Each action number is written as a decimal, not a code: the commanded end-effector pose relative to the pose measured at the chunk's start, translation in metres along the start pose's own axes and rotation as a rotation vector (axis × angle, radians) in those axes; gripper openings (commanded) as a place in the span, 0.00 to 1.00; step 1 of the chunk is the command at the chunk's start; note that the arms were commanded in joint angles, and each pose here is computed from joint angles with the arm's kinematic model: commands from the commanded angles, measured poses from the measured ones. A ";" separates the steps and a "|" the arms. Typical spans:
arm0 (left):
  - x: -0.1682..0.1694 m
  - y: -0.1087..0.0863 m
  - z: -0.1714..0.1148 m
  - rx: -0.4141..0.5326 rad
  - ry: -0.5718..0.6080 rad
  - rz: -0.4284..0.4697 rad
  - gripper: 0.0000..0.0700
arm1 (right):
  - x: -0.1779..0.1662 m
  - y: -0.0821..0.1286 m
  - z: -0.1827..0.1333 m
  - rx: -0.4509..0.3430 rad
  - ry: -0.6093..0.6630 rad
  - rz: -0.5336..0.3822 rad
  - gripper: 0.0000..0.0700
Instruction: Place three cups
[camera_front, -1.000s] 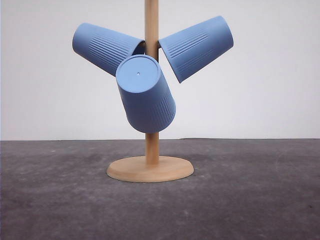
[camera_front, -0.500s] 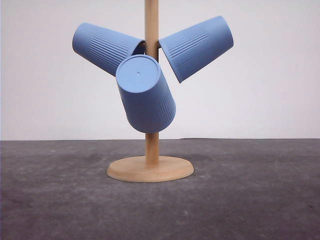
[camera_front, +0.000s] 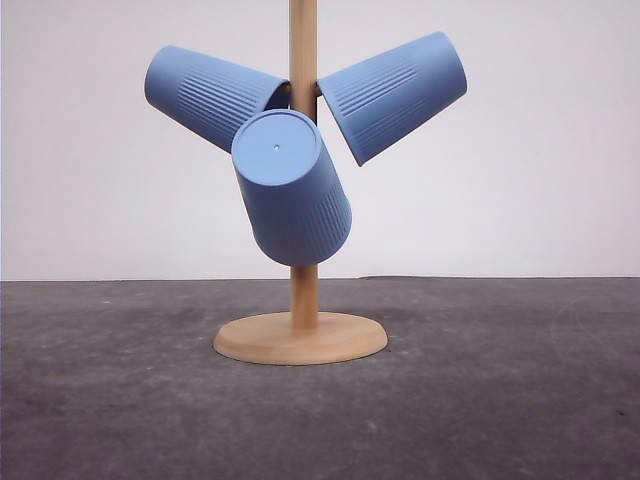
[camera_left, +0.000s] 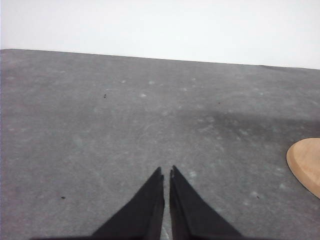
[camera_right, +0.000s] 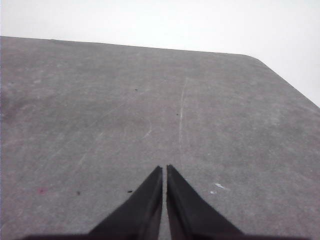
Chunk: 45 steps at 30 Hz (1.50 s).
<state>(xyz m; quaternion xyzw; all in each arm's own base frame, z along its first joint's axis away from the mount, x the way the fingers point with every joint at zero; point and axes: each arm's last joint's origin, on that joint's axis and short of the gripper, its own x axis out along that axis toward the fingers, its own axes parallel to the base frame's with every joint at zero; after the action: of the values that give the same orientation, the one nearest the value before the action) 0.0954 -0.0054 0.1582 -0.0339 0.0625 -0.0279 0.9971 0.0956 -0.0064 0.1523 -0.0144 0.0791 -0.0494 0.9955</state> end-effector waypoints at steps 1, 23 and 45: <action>0.001 0.000 -0.004 -0.004 0.003 -0.002 0.00 | 0.000 0.000 0.000 0.011 -0.009 -0.001 0.02; 0.001 0.000 -0.004 -0.004 0.003 -0.002 0.00 | 0.000 0.000 0.000 0.011 -0.009 -0.001 0.02; 0.001 0.000 -0.004 -0.004 0.003 -0.002 0.00 | 0.000 0.000 0.000 0.011 -0.009 -0.001 0.02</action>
<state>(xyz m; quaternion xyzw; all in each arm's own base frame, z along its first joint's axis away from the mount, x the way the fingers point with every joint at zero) 0.0954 -0.0054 0.1582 -0.0339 0.0626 -0.0279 0.9971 0.0956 -0.0064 0.1523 -0.0145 0.0791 -0.0493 0.9955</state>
